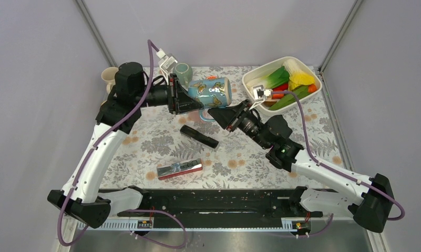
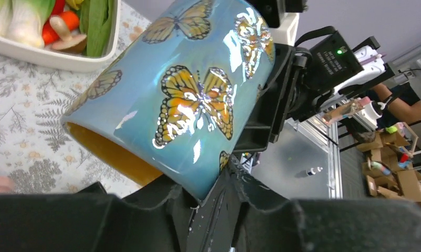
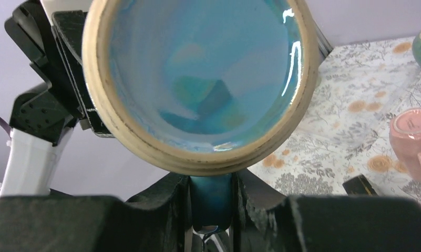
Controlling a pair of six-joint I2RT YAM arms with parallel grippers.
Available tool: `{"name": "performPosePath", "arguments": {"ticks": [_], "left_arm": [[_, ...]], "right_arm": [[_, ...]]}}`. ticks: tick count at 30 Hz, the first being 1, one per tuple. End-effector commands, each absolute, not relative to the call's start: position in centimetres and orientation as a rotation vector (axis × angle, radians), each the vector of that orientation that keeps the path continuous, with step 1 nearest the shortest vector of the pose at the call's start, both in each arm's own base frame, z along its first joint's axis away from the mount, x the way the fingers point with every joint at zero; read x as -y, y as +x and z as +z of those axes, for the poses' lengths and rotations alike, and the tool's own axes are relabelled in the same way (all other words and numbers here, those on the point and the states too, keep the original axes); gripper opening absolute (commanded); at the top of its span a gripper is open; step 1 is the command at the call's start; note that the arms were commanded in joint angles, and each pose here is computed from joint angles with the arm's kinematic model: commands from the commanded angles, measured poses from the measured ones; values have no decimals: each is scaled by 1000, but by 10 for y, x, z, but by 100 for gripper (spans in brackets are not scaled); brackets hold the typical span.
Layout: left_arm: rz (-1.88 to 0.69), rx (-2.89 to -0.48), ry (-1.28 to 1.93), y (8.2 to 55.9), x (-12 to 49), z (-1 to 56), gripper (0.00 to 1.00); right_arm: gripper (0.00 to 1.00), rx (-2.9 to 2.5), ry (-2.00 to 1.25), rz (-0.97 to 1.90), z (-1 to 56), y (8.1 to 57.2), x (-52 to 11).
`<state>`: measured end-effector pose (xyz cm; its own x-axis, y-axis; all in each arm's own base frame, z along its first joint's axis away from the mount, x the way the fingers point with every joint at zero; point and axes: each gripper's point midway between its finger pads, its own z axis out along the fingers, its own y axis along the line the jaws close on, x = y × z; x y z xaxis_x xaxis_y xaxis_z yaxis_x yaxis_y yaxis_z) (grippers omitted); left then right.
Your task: Turn the mug right side up
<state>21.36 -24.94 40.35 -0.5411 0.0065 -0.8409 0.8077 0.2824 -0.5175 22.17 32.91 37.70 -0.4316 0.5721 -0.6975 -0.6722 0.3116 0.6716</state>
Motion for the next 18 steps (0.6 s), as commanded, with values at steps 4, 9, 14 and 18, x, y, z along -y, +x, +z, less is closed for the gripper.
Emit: {"name": "performPosePath", "arguments": {"ticks": [4,9,14,18], "left_arm": [[-1371,-1593,796,195,261,447,0],[-1118,-1651,655,233,245,423,0],[-791,-1717,581,272,216,395,0],[-590,-1731,557,293,190,375,0]], "right_arm": [[0,-1279,-127,1518,436,211,-337],[48,-1438,-78,1409,400,232,-343],[92,-1591,-47,1233,357,252,-341],[99,-1687,-62,1081,333,264,-336]]}}
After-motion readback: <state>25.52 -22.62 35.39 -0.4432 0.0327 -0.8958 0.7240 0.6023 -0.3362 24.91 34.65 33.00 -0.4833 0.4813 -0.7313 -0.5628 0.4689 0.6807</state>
